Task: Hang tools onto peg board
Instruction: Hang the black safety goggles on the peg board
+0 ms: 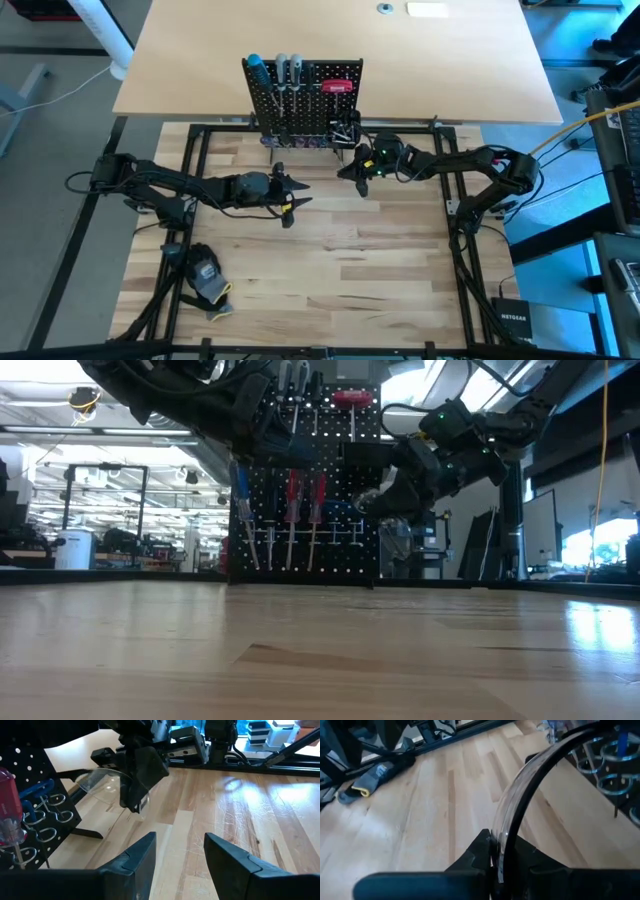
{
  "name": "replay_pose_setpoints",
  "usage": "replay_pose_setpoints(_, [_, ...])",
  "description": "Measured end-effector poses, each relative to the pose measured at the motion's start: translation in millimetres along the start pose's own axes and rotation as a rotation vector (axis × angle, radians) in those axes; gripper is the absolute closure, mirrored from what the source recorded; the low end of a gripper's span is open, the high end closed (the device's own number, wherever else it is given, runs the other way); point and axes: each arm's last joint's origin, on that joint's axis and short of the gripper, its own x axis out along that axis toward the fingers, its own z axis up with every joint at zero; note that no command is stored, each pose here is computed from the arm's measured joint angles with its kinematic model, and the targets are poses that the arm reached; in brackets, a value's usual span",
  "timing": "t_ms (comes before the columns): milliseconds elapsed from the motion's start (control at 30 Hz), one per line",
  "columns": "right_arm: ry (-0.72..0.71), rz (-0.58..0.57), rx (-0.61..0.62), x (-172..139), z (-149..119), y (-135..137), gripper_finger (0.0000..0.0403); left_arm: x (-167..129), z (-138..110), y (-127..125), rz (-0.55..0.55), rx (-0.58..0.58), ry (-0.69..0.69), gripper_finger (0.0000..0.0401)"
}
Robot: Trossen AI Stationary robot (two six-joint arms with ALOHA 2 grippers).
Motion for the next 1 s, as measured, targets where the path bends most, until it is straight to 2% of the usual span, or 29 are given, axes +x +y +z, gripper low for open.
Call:
replay_pose_setpoints(200, [0.034, 0.032, 0.104, 1.8, -3.3, 4.9, 0.0370, 0.0, 0.0, -0.1, 0.000, -0.015, 0.000, 0.0245])
replay_pose_setpoints(367, [0.020, 0.016, 0.159, 1.5, -1.9, 3.7, 0.0370, -0.5, 0.3, -2.2, -0.008, -0.020, -0.003, 0.0245])
replay_pose_setpoints(767, [-0.014, 0.009, 0.095, 3.0, 1.0, 6.5, 0.0370, -1.2, -0.4, -5.3, -0.018, 0.004, 0.002, 0.0245])
replay_pose_setpoints(833, [-0.018, 0.010, 0.136, 2.9, 1.5, 6.4, 0.0370, -1.2, -0.8, -5.4, -0.019, 0.003, 0.006, 0.0245])
replay_pose_setpoints(933, [-0.050, 0.012, 0.283, 1.3, 4.9, 3.5, 0.0370, -2.9, 0.3, -6.8, -0.032, -0.010, 0.004, 0.0245])
replay_pose_setpoints(1000, [-0.060, 0.012, 0.336, 0.9, 6.5, 3.5, 0.0370, -5.3, 2.6, -7.8, -0.038, -0.003, -0.007, 0.0245])
